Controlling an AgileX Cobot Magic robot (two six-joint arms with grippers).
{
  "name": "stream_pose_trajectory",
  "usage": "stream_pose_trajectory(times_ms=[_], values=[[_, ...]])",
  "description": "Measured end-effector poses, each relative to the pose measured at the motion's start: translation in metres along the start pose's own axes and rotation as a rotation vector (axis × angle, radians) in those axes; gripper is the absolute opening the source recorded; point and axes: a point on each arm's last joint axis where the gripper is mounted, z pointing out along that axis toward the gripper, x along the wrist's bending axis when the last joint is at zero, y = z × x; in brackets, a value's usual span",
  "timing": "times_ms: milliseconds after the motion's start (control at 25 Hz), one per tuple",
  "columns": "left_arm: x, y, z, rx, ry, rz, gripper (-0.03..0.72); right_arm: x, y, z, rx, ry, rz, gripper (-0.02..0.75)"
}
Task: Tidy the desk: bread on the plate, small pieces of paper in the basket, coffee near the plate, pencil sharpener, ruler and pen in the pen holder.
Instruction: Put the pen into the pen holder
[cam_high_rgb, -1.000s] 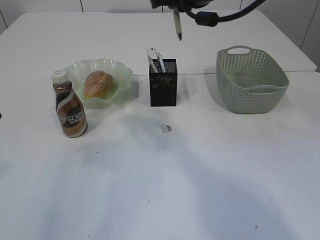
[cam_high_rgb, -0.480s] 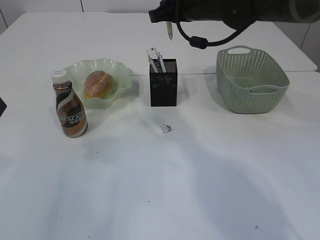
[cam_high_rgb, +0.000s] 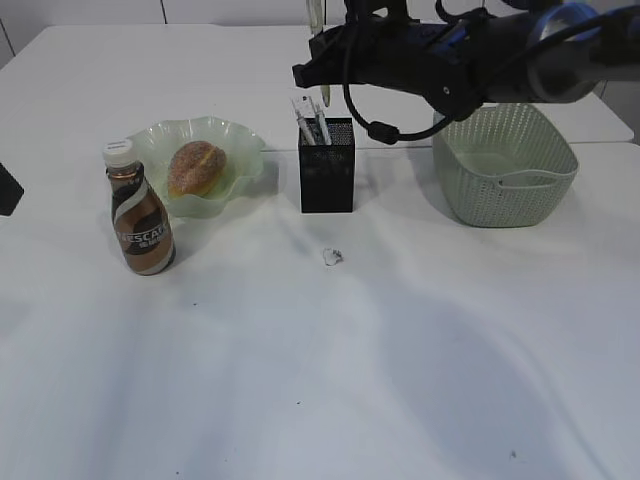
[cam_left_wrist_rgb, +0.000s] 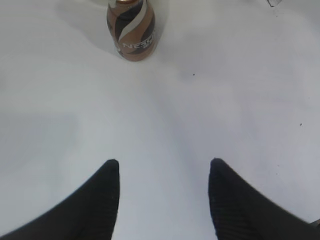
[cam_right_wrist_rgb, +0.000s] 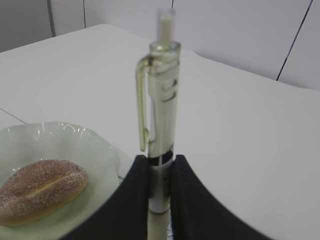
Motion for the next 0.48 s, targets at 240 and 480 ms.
stream_pose_trajectory(times_ms=[240, 480], values=[[0.000, 0.002, 0.000, -0.025, 0.000, 0.000, 0.401, -0.001, -0.018, 0.009, 0.023, 0.004, 0.003, 0.087], [0.000, 0.003, 0.000, -0.032, 0.001, 0.000, 0.401, 0.000, -0.029, 0.014, 0.045, 0.008, -0.015, 0.087]])
